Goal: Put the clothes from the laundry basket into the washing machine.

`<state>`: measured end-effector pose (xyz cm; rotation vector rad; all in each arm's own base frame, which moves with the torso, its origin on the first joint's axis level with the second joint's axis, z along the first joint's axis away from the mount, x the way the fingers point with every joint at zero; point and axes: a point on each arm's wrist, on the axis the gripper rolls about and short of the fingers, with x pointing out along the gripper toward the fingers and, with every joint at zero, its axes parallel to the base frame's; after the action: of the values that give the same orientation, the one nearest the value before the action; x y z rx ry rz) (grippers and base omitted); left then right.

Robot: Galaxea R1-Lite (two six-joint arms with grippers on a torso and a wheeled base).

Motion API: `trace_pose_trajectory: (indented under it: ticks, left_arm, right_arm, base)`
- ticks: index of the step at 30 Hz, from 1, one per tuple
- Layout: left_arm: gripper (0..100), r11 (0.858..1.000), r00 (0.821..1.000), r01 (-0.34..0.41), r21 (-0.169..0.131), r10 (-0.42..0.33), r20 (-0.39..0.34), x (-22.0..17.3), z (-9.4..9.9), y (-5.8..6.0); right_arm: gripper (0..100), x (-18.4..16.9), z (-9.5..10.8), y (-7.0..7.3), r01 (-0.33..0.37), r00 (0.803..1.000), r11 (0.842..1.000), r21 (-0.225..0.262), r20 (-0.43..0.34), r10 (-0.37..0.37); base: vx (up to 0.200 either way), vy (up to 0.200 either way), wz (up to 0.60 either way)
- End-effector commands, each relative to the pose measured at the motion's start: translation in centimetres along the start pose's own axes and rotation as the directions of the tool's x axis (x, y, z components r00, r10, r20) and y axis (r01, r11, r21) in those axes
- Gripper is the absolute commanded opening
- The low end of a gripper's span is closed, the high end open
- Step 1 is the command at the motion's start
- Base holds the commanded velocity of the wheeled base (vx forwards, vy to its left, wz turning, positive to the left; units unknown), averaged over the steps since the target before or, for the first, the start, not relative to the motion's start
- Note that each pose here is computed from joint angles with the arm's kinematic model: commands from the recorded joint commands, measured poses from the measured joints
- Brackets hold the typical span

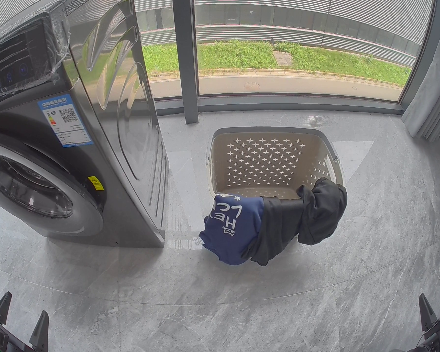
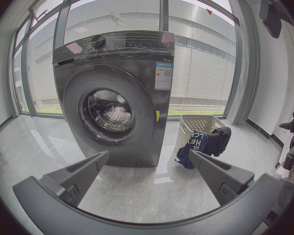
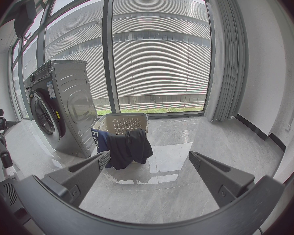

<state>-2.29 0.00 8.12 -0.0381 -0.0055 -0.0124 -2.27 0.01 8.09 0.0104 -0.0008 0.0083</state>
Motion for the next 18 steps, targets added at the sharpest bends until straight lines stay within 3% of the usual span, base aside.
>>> trace_pose_trajectory:
  ticks: [1,18]
  left_arm:
    - [100,1.000,1.000,0.000,0.000,0.000,-0.001,0.00,-0.52,0.02]
    - [100,1.000,1.000,0.000,0.000,0.000,-0.001,0.00,-0.52,0.02]
  right_arm:
    - [100,0.05,-0.51,0.00,-0.001,1.000,1.000,0.000,-0.007,0.001]
    - [100,0.05,-0.51,0.00,-0.001,1.000,1.000,-0.001,-0.007,0.001]
  base:
    - [0.000,0.200,0.00]
    - [0.000,0.200,0.00]
